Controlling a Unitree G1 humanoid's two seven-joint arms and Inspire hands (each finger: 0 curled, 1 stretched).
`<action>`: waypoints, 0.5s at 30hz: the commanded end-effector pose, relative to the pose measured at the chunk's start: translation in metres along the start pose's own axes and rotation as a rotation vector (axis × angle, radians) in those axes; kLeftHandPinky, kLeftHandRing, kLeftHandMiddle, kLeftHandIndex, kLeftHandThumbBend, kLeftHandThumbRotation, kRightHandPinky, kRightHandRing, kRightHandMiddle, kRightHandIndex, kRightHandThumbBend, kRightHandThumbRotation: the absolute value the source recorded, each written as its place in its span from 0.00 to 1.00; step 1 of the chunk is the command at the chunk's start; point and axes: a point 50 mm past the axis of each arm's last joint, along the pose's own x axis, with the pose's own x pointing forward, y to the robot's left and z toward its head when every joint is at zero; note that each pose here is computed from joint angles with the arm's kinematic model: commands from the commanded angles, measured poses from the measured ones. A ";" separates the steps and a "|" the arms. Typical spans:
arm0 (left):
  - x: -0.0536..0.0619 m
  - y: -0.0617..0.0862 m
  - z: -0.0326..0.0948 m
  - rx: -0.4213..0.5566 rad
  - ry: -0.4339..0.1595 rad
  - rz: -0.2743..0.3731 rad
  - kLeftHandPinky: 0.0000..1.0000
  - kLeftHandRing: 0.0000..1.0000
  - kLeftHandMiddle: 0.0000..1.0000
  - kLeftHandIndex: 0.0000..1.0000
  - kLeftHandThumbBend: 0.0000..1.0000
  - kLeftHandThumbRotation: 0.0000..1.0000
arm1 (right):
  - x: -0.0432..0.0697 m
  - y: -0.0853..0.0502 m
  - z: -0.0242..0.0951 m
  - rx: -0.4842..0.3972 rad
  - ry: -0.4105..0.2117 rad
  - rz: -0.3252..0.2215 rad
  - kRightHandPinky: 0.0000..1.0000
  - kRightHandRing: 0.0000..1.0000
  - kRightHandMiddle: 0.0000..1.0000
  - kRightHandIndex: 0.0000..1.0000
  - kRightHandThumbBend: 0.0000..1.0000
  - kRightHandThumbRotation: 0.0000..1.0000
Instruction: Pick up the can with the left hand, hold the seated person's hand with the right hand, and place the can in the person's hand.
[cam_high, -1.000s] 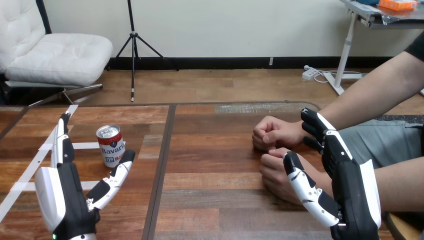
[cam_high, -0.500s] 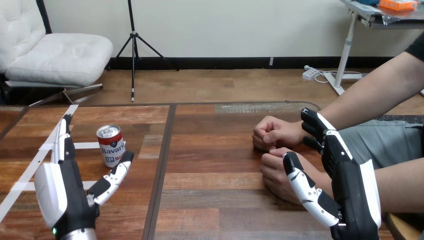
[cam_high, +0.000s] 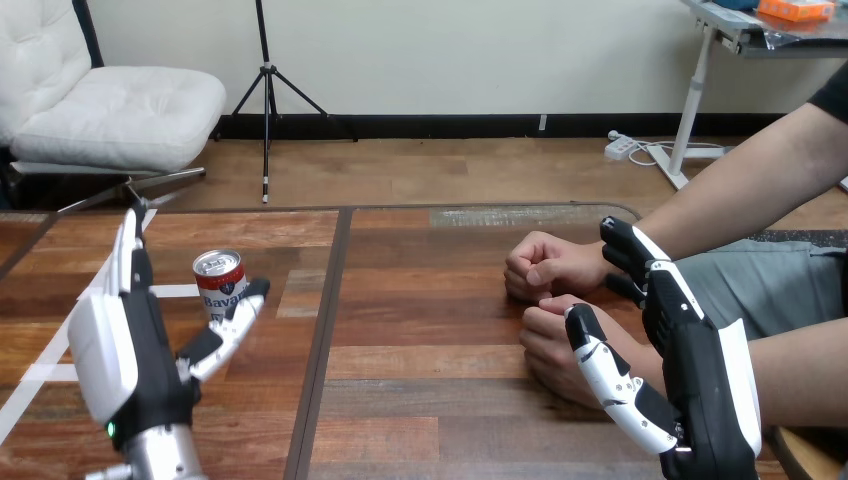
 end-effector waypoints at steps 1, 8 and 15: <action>0.026 -0.002 0.014 0.000 -0.078 0.021 0.79 0.87 0.92 0.92 0.78 0.34 | 0.017 0.000 0.014 0.017 -0.102 -0.014 0.83 0.88 0.89 0.87 0.47 0.45; 0.031 -0.006 0.012 0.006 -0.073 0.017 0.78 0.86 0.91 0.91 0.79 0.34 | 0.017 0.000 0.014 0.019 -0.103 -0.012 0.83 0.88 0.89 0.87 0.48 0.45; 0.036 -0.010 0.011 0.008 -0.061 0.006 0.77 0.86 0.91 0.91 0.80 0.35 | 0.017 0.001 0.014 0.019 -0.105 -0.010 0.83 0.88 0.89 0.87 0.47 0.46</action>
